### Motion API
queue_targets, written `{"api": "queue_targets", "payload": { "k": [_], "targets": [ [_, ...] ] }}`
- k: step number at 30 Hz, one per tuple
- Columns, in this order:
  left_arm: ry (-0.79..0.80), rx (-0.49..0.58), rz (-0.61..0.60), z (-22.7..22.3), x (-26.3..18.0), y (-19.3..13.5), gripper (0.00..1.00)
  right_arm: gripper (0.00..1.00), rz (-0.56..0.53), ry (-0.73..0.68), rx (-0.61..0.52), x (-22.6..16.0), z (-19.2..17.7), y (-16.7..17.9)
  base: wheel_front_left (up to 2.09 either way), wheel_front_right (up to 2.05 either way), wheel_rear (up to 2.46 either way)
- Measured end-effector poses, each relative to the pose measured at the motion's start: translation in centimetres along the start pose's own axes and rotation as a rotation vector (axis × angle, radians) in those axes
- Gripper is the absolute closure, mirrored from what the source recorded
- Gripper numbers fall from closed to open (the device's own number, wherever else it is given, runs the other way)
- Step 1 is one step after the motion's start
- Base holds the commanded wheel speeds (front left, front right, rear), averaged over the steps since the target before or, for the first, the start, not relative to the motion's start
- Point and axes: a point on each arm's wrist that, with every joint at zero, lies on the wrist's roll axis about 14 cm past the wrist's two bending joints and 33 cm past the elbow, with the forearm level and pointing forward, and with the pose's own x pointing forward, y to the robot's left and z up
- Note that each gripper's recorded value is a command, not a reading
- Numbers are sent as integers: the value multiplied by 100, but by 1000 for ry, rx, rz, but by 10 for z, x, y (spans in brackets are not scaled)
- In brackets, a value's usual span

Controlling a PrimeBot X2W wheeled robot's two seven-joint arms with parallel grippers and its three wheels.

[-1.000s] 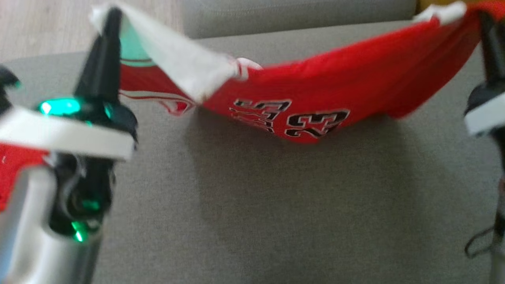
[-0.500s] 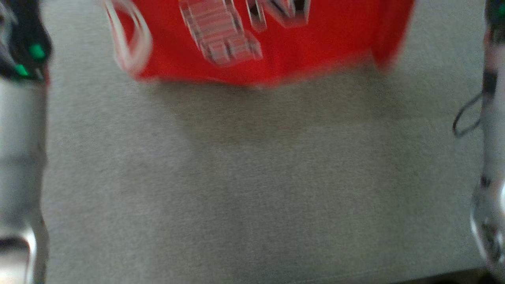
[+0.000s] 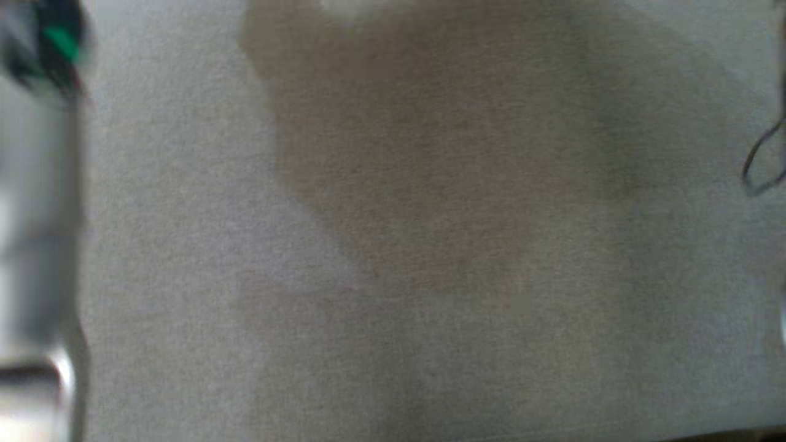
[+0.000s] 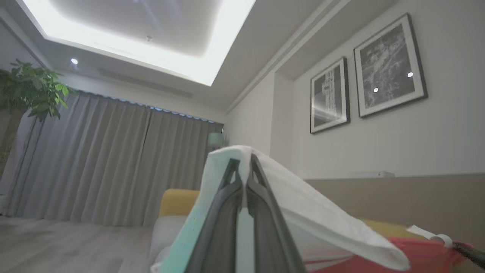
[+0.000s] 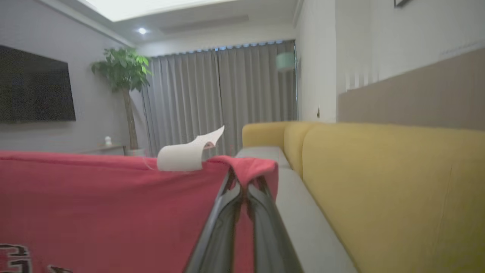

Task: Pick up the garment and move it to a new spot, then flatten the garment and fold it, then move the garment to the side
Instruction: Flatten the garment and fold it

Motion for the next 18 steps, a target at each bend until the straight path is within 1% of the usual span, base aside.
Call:
{"api": "queue_targets", "payload": {
  "k": [1, 2, 4, 5, 7, 11, 13, 16, 18],
  "targets": [
    [59, 7, 11, -21, -18, 2, 100, 100, 2, 52, 10, -6, -22, 2, 0, 0, 0],
    [118, -8, 41, -41, -39, 5, 100, 100, 6, 110, 18, -14, -46, 4, 0, 0, 0],
    [251, -68, 121, -83, -91, 8, 100, 100, 25, 223, 33, -33, -89, 12, 0, 0, 0],
    [301, -106, 176, -97, -117, 9, 100, 100, 33, 277, 50, -43, -107, 17, 0, 0, 0],
    [412, -134, 247, -119, -168, 7, 100, 100, 50, 372, 69, -62, -132, 25, 0, 0, 0],
    [545, -199, 344, -130, -238, -8, 100, 100, 70, 576, 68, -103, -165, 28, 0, 0, 0],
    [624, -233, 361, -132, -265, -20, 100, 100, 78, 704, 61, -133, -183, 29, 0, 0, 0],
    [724, -319, 415, -128, -301, -36, 100, 100, 84, 872, 65, -180, -203, 30, 0, 0, 0],
    [788, -374, 449, -124, -322, -46, 100, 100, 78, 938, 74, -203, -206, 29, 0, 0, 0]
  ]
}}
